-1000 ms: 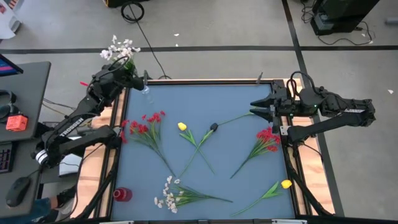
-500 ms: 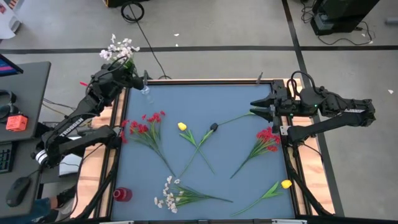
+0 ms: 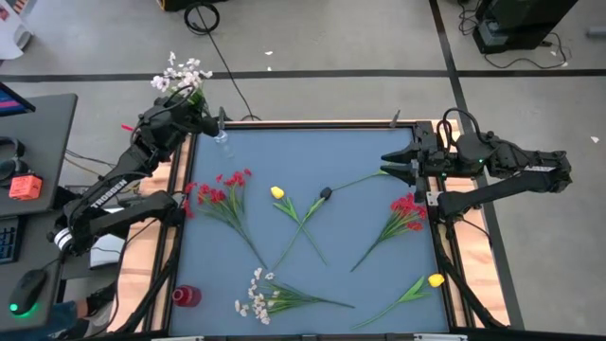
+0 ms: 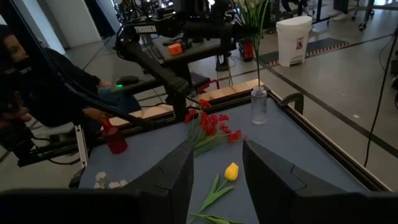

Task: Sort flowers into vase by color
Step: Put the top white flowers into the transparent vase

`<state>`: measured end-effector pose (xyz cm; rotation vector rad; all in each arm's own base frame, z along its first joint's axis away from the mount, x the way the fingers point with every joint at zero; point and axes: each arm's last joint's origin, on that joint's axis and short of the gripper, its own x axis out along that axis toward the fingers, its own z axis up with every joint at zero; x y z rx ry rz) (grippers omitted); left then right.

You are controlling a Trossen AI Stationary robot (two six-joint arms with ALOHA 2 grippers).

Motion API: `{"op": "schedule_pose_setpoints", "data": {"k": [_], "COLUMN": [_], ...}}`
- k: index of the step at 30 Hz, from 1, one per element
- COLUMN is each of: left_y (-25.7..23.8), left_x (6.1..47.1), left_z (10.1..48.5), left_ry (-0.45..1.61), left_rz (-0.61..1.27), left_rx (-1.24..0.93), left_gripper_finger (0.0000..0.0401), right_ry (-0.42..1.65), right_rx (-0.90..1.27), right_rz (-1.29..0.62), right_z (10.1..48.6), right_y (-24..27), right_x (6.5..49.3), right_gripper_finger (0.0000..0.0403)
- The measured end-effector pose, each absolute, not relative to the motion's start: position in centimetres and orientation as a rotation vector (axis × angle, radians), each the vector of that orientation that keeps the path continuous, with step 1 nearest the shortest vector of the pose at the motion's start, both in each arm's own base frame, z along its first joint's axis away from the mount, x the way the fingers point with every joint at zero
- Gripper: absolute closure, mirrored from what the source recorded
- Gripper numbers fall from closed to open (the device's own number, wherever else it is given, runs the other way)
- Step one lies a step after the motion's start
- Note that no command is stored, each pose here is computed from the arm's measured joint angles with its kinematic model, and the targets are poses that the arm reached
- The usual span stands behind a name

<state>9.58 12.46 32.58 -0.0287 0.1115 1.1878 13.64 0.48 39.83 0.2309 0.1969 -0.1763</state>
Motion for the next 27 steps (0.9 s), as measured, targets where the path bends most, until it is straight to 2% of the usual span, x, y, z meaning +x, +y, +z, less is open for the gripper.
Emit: {"op": "schedule_pose_setpoints", "data": {"k": [17, 27], "left_y": [12.52, 13.1], "left_x": [9.82, 9.57], "left_z": [32.41, 31.63], "left_ry": [0.109, 0.166], "left_rz": [1.14, 1.181], "left_rx": [-0.066, -0.119], "left_gripper_finger": [0.0383, 0.0383], "right_ry": [0.197, 0.197], "right_rx": [0.231, 0.231], "right_rz": [-0.176, -0.176], "right_z": [39.83, 39.83], "right_y": [0.48, 0.48], "right_x": [13.64, 13.64], "right_gripper_finger": [0.0256, 0.0256]}}
